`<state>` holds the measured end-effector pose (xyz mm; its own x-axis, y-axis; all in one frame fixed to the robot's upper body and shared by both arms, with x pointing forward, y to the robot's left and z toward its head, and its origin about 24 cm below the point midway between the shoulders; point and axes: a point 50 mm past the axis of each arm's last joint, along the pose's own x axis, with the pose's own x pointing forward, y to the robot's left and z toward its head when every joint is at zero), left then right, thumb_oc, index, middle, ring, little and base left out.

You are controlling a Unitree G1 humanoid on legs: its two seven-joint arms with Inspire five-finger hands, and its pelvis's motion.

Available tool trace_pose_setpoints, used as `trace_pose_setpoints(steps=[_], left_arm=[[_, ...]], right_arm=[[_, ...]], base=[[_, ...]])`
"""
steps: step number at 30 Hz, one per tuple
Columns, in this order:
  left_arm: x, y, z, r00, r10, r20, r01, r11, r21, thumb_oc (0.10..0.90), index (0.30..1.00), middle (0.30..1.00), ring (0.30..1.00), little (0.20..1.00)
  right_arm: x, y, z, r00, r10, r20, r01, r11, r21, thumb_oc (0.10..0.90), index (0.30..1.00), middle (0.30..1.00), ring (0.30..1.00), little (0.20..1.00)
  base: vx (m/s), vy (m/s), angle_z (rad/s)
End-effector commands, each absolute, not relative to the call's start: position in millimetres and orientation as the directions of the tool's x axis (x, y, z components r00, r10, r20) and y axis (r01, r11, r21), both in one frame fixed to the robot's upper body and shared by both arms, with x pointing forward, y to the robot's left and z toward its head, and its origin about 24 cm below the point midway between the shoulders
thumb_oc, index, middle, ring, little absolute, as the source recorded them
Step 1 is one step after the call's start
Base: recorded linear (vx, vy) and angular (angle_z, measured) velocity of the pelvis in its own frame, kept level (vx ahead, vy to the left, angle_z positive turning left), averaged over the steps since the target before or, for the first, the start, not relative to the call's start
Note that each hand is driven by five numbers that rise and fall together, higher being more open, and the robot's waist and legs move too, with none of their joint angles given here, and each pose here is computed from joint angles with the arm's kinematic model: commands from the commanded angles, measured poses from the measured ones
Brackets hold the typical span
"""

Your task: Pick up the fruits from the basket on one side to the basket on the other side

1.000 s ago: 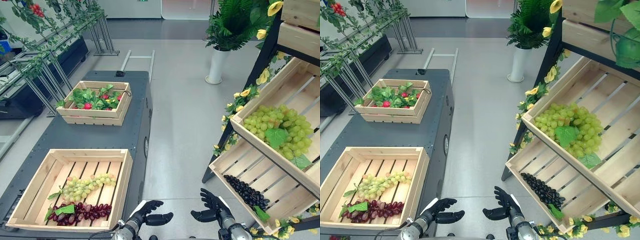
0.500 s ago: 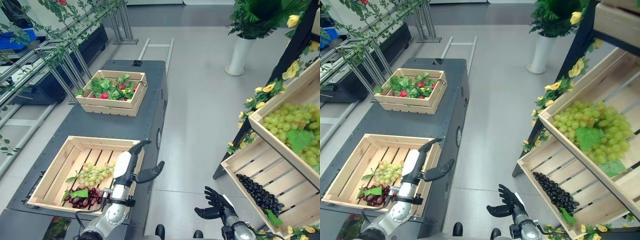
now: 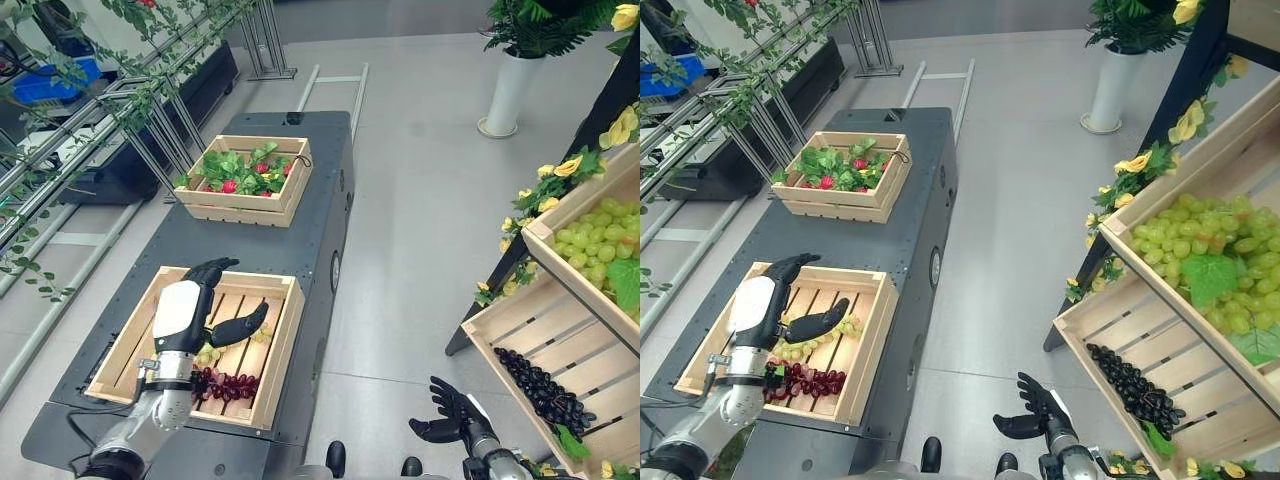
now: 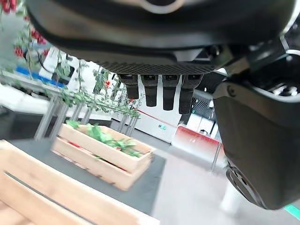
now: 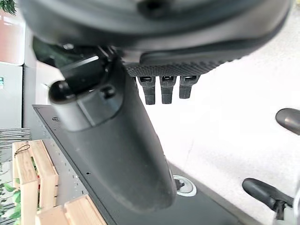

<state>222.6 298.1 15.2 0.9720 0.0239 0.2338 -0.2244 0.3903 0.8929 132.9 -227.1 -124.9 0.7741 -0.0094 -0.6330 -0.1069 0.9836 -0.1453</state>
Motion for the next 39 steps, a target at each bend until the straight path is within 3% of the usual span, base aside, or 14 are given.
trace_pose_setpoints(steps=[1, 5, 20, 29, 30, 39], left_arm=[[257.8, 324.6, 84.8, 0.88, 0.044, 0.473, -0.463, 0.302, 0.834, 0.8, 0.9, 0.9, 0.9, 0.9], [262.6, 344.4, 106.3, 0.843, 0.1, 0.529, -0.536, 0.25, 0.806, 0.8, 0.9, 0.9, 0.9, 0.9], [281.8, 350.5, 146.1, 0.8, 0.107, 0.59, -0.599, 0.198, 0.776, 0.8, 0.9, 0.9, 0.9, 0.9], [291.3, 364.1, 174.8, 0.843, 0.045, 0.536, -0.537, 0.015, 0.843, 0.8, 0.9, 0.9, 0.9, 0.9], [294.8, 362.3, 178.7, 0.878, -0.018, 0.479, -0.479, -0.085, 0.874, 0.8, 0.9, 0.9, 0.9, 0.9], [298.5, 360.1, 200.9, 0.953, -0.138, 0.271, -0.302, -0.322, 0.897, 0.8, 0.9, 0.9, 0.9, 0.9]], right_arm=[[180.2, -217.9, -93.5, 0.906, 0.034, -0.421, -0.094, 0.988, -0.121, 0.8, 0.9, 0.9, 0.9, 0.9], [202.6, -222.7, -76.9, 0.941, 0.028, -0.339, -0.07, 0.991, -0.113, 0.8, 0.9, 0.9, 0.9, 0.9], [227.8, -228.1, -57.6, 0.959, 0.048, -0.28, -0.103, 0.978, -0.183, 0.8, 0.9, 0.9, 0.9, 0.9], [241.7, -230.0, -44.2, 0.968, 0.083, -0.239, -0.135, 0.968, -0.21, 0.8, 0.9, 0.9, 0.9, 0.9], [245.2, -231.8, -40.8, 0.968, 0.088, -0.235, -0.14, 0.966, -0.217, 0.8, 0.9, 0.9, 0.9, 0.9], [250.3, -247.6, -33.2, 0.968, 0.072, -0.24, -0.137, 0.954, -0.267, 0.8, 0.9, 0.9, 0.9, 0.9]], base=[[-0.13, 0.059, 0.09], [-0.14, 0.067, 0.26], [-0.06, 0.097, 0.09], [-0.04, 0.041, 0.04], [0.0, 0.0, 0.0], [-0.01, 0.009, 0.03]])
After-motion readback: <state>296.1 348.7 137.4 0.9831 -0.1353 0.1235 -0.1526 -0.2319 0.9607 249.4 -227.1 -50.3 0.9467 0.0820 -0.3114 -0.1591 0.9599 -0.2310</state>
